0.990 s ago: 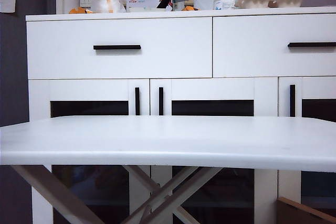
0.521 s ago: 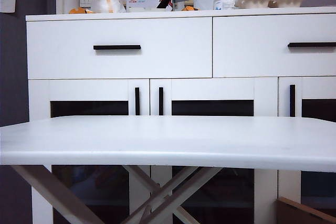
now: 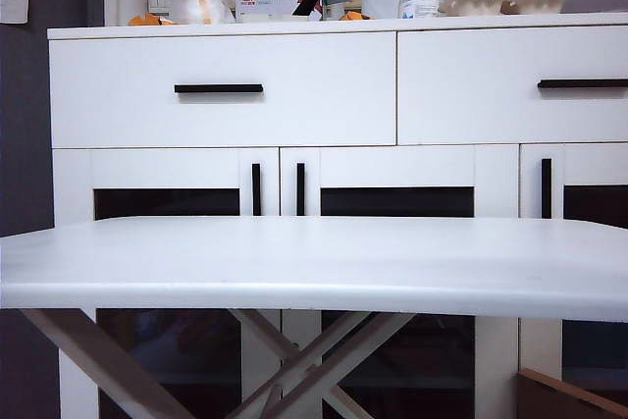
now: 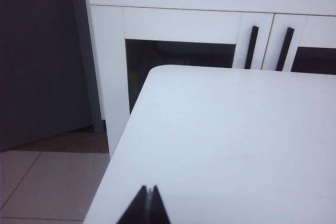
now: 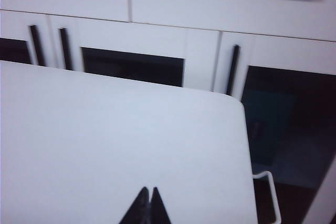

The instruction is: Pick up a can of beer from the white table, open the left drawer, place the beer inside the drawer, and finally close the drawer.

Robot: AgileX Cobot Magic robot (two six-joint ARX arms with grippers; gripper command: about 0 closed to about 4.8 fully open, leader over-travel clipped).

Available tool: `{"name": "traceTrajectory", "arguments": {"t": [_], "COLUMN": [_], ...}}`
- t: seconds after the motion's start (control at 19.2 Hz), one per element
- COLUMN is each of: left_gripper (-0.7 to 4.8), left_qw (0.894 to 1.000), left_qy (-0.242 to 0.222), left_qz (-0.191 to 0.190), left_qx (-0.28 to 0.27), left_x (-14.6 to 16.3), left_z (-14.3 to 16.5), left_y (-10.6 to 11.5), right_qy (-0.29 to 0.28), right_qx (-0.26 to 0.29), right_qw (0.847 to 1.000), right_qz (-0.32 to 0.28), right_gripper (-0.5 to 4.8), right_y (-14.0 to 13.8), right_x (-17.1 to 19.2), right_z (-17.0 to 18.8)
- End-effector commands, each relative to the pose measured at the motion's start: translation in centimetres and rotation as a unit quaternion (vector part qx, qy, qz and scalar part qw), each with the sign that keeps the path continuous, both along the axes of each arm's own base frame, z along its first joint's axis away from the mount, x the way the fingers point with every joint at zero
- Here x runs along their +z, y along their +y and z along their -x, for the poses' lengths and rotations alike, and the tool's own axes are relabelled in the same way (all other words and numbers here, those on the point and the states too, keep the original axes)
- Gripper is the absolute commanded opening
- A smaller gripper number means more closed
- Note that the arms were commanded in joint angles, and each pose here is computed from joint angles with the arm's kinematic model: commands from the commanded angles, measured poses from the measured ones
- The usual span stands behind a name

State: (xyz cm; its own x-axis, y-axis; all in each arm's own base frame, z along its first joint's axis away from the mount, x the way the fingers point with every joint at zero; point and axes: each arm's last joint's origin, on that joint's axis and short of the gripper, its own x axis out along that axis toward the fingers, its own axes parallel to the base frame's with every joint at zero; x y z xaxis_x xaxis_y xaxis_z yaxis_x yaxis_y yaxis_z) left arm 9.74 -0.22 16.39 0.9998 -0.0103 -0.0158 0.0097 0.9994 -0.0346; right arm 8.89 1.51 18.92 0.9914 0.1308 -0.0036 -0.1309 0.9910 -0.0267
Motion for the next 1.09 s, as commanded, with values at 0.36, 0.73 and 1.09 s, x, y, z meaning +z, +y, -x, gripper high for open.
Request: {"name": "traceTrajectory", "arguments": {"t": [0.36, 0.73, 1.09], "left_gripper": [-0.02, -0.02, -0.02], "left_qw": [1.0, 1.0, 1.0], "left_qy": [-0.004, -0.004, -0.004], "left_qz": [0.0, 0.0, 0.0], "left_qx": [-0.002, -0.002, -0.002], "left_x": [0.1, 0.1, 0.1], "left_z": [0.0, 0.0, 0.0], "left_y": [0.0, 0.0, 0.0], "right_qy": [0.038, 0.027, 0.023], "right_qx": [-0.051, -0.056, -0.058], "right_qw": [0.998, 0.998, 0.998], "right_qz": [-0.023, -0.025, -0.025], "right_gripper": [-0.05, -0.05, -0.05], "right_y": [-0.4, -0.4, -0.4], "right_x": [-3.2, -3.0, -2.9], "right_z": [-0.8, -0.8, -0.8]}}
